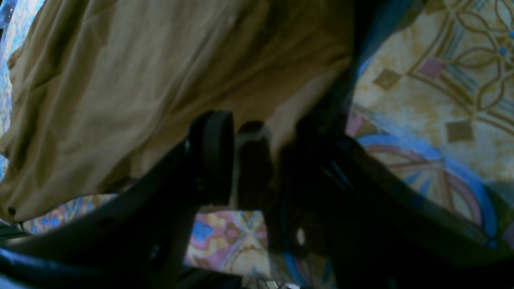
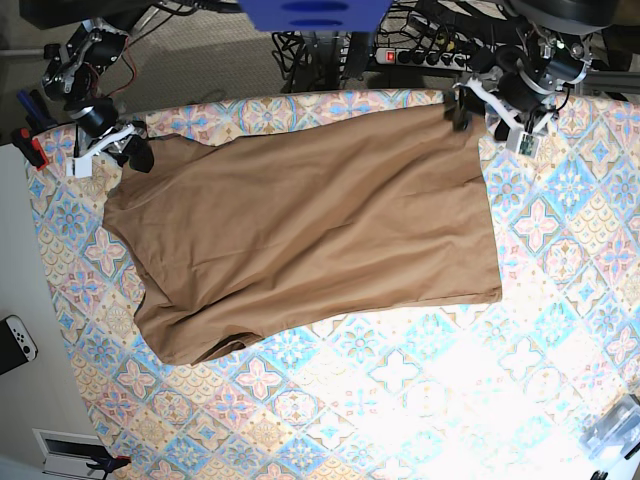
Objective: Layout the t-shirt on the table in an organized manner, then fold the t-shirt properly
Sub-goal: 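Grasp the shirt edge corners with both grippers, then pull the held edge taut between both grippers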
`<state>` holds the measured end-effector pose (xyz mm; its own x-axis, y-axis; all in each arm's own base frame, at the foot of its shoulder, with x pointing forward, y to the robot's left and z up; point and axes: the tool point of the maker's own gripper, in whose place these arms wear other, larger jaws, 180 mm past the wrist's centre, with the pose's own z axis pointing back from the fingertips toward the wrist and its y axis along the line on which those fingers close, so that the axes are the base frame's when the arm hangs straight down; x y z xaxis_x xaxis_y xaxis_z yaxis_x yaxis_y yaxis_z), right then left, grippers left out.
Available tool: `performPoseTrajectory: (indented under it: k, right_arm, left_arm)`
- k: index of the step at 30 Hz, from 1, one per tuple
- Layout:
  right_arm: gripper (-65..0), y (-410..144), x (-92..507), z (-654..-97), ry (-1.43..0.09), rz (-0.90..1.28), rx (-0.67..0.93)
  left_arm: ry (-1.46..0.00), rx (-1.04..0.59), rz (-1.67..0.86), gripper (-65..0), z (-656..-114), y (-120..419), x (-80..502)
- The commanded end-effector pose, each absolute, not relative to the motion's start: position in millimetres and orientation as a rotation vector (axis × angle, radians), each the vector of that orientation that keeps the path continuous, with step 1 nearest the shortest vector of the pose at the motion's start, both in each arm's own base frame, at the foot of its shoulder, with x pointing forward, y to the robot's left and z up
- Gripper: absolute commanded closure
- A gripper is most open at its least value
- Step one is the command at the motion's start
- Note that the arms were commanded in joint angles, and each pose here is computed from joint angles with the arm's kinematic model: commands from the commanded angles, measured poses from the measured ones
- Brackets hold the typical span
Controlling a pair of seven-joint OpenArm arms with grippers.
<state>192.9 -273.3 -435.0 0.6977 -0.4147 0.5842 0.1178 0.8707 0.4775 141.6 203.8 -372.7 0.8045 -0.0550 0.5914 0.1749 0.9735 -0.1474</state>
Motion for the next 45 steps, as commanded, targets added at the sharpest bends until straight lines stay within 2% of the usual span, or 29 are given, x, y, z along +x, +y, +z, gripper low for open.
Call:
performPoseTrajectory:
  k: [1, 6, 10, 17, 20, 24, 27, 31, 37, 45]
  right_arm:
    - [-23.6, -279.6, 182.7, -445.0, -0.664, -0.292, 0.375]
    - [-23.6, -258.2, 188.8, -449.2, -0.638, -0.231, 0.413]
    - [-23.6, -256.5, 189.4, -449.4, -0.637, -0.227, 0.416]
    - [-23.6, -255.9, 189.3, -449.6, -0.635, -0.225, 0.417]
    - [-23.6, -255.9, 189.3, -449.6, -0.635, -0.225, 0.417]
    - [-23.5, -255.9, 189.3, -449.6, -0.635, -0.225, 0.417]
    - [-18.5, -255.9, 189.3, -449.6, -0.635, -0.225, 0.417]
    - [-8.8, -255.9, 188.7, -449.7, -0.633, -0.224, 0.416]
    - [0.0, -257.4, 192.9, -442.4, -0.653, -0.206, 0.403]
    - [0.0, -263.8, 205.0, -383.2, -0.758, -0.038, 0.266]
  left_arm:
    - [-0.626, -0.195, -0.121, -43.9, -373.3, 206.2, 140.7]
    - [-0.554, -0.228, -0.067, -43.9, -399.7, 209.8, 126.6]
    - [-0.614, -0.251, -0.03, -43.9, -402.9, 208.4, 130.8]
    - [-0.583, -0.296, -0.001, -42.8, -420.5, 201.9, 126.1]
    - [-0.554, -0.335, -0.014, -33.8, -429.5, 189.0, 122.6]
    - [-0.538, -0.359, -0.035, -14.3, -432.1, 178.3, 121.2]
    - [-0.531, -0.361, -0.034, -0.9, -433.1, 177.3, 118.3]
    - [-0.501, -0.357, -0.029, 0.0, -436.3, 178.9, 105.9]
    - [-0.506, -0.324, -0.068, 0.0, -428.1, 184.4, 105.7]
    - [-0.4, -0.197, -0.188, 0.0, -398.4, 199.2, 110.9]
